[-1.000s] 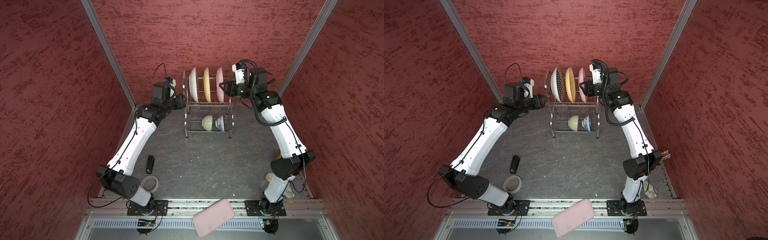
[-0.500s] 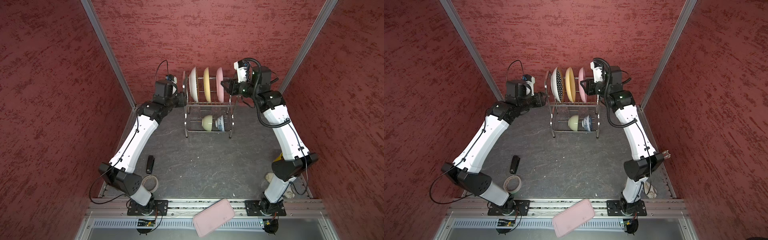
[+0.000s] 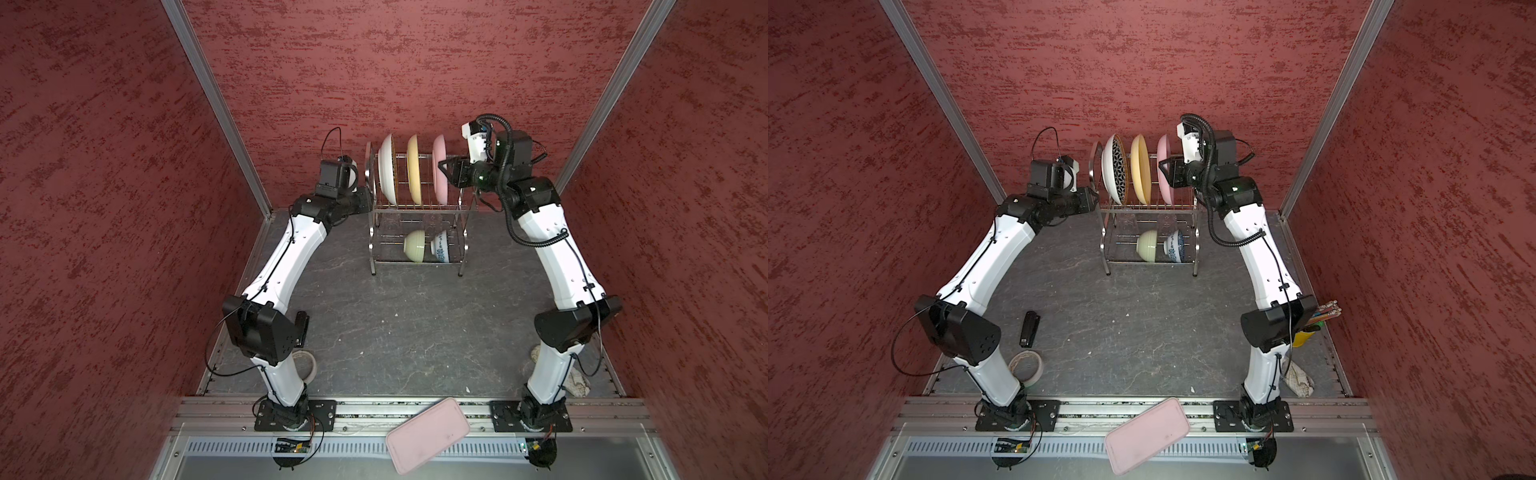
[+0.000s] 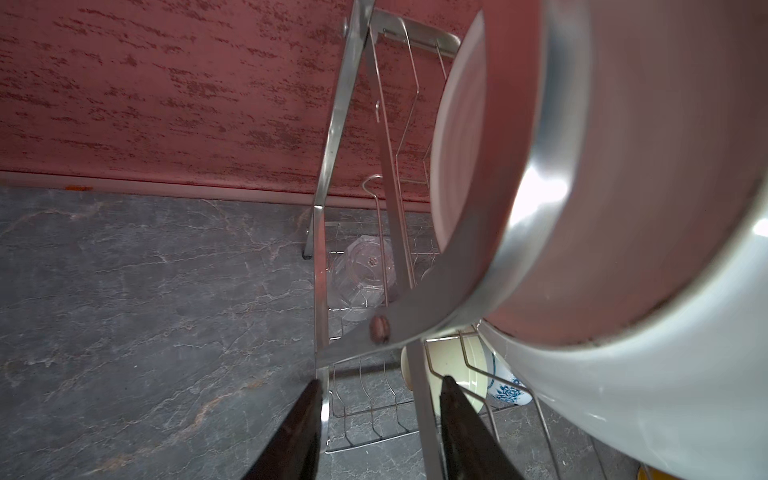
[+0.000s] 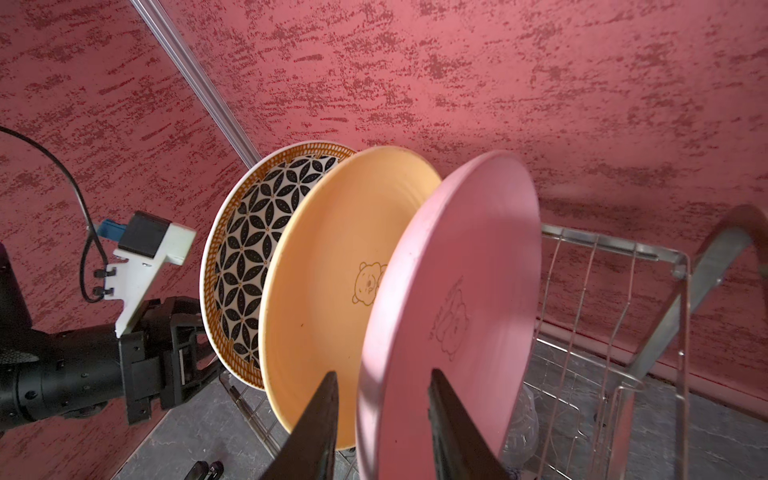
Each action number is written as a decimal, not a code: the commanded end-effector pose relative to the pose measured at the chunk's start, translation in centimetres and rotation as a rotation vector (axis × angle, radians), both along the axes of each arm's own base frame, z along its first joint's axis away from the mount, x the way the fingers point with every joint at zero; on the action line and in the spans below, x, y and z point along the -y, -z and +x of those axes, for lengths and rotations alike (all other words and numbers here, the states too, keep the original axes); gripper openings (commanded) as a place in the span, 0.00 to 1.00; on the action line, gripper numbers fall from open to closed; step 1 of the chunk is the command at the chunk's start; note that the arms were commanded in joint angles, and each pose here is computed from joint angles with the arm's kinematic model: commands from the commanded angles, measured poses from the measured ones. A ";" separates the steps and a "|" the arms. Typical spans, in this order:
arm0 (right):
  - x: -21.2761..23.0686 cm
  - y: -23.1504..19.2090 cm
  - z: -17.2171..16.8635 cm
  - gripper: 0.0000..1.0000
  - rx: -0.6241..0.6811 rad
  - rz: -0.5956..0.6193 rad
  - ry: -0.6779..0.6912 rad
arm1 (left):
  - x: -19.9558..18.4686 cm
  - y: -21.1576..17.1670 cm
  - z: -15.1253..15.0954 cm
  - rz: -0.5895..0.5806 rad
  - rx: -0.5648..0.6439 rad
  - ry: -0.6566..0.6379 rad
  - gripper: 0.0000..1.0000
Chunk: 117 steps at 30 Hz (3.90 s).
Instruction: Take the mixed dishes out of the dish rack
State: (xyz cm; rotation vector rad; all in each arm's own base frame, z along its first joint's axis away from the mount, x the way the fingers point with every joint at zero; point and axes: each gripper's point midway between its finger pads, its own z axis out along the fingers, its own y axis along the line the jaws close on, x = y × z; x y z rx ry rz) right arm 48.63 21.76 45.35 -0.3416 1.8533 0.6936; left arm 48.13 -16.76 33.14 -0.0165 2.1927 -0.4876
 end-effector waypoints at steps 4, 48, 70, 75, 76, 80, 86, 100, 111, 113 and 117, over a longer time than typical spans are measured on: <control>-0.1 -0.5 0.3 0.36 0.023 -0.014 0.008 | 0.5 -0.6 -0.1 -0.021 0.010 0.017 0.39; 0.3 -3.7 -0.5 0.00 0.080 -0.010 0.016 | 1.2 -0.6 0.0 -0.026 0.015 0.034 0.21; 2.6 -6.1 -11.0 0.00 0.049 -0.014 0.036 | 0.6 -0.2 0.6 -0.044 0.011 0.034 0.22; 4.9 -5.4 -14.3 0.00 0.050 -0.006 0.105 | 0.3 -0.2 0.3 -0.045 0.011 0.035 0.23; 5.3 -4.9 -14.6 0.00 0.041 -0.009 0.124 | 0.2 -0.2 0.2 -0.045 0.012 0.036 0.23; 8.0 -2.4 -15.4 0.00 -0.005 -0.052 0.256 | 0.2 -0.3 0.0 -0.049 0.015 0.041 0.23; 11.4 1.6 -15.4 0.00 -0.072 -0.140 0.430 | 0.3 -0.2 0.0 -0.049 0.011 0.045 0.23; 15.4 12.2 -11.9 0.00 -0.261 -0.275 0.625 | 0.5 -0.4 0.1 -0.056 0.018 0.054 0.23; 18.9 22.3 -9.5 0.00 -0.450 -0.239 0.673 | 0.8 0.0 -0.1 -0.060 0.005 0.062 0.23; 19.3 23.8 -9.1 0.00 -0.479 -0.230 0.682 | 0.8 0.0 -0.1 -0.060 0.005 0.064 0.23; 19.9 26.2 -7.9 0.00 -0.520 -0.214 0.686 | 0.8 -0.3 -0.2 -0.062 0.009 0.066 0.23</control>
